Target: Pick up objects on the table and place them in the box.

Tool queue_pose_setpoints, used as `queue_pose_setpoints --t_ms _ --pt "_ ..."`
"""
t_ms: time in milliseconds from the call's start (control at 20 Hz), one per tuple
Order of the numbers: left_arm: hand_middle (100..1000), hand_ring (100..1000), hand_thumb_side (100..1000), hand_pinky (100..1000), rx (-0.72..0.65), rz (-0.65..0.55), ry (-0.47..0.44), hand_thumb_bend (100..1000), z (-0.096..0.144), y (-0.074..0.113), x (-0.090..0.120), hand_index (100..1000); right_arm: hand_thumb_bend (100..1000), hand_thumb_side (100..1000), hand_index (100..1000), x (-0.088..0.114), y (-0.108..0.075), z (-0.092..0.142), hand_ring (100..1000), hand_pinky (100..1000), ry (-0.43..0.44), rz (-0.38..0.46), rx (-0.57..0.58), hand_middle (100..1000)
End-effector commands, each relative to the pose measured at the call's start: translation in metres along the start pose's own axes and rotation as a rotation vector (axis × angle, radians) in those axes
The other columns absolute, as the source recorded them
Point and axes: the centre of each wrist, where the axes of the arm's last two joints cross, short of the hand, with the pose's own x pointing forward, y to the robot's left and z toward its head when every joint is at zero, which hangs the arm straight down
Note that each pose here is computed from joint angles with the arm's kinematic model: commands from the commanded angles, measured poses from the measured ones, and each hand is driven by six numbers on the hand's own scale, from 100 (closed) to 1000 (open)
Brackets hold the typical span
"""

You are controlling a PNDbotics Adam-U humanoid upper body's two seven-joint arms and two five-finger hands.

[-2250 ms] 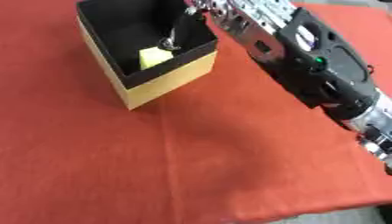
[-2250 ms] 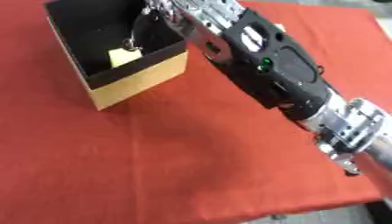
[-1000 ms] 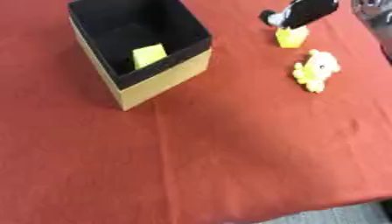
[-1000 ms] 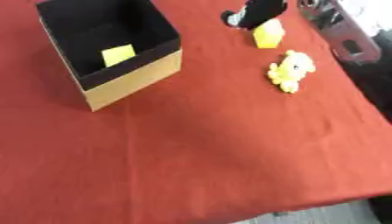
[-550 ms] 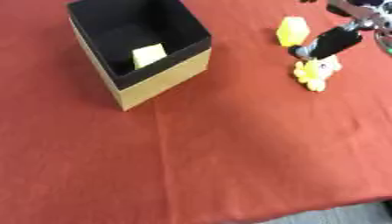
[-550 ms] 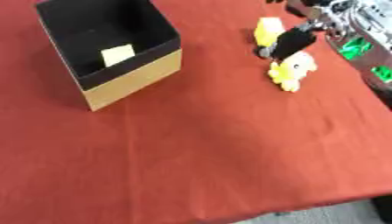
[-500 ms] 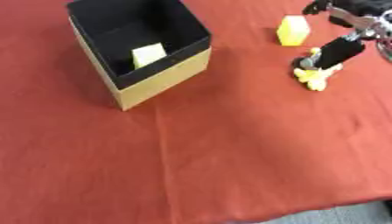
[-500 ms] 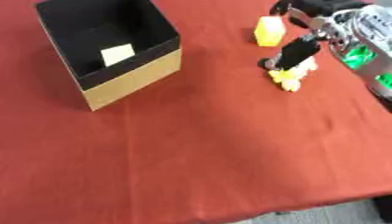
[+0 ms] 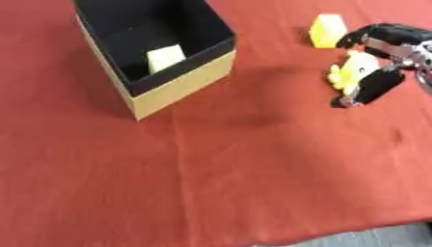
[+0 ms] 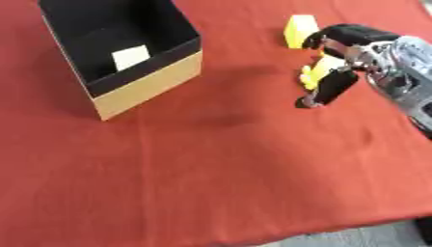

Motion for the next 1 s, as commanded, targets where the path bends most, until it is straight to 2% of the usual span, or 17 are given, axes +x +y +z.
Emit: queue_pose_setpoints --t_ms 50,500,1000 --pt "684 587 570 483 -0.012 -0.028 -0.033 100 -0.007 0.005 0.008 591 586 171 940 -0.001 -0.011 0.006 936 912 0.142 -0.102 0.091 855" --pt "685 587 569 481 -0.019 -0.032 -0.034 100 -0.007 0.005 0.008 590 553 157 943 -0.004 -0.019 0.008 932 912 0.216 -0.149 0.002 853" --pt "684 586 568 478 -0.024 -0.039 -0.039 100 -0.008 0.006 0.008 588 549 155 946 -0.018 -0.029 0.004 947 922 0.284 -0.169 -0.005 860"
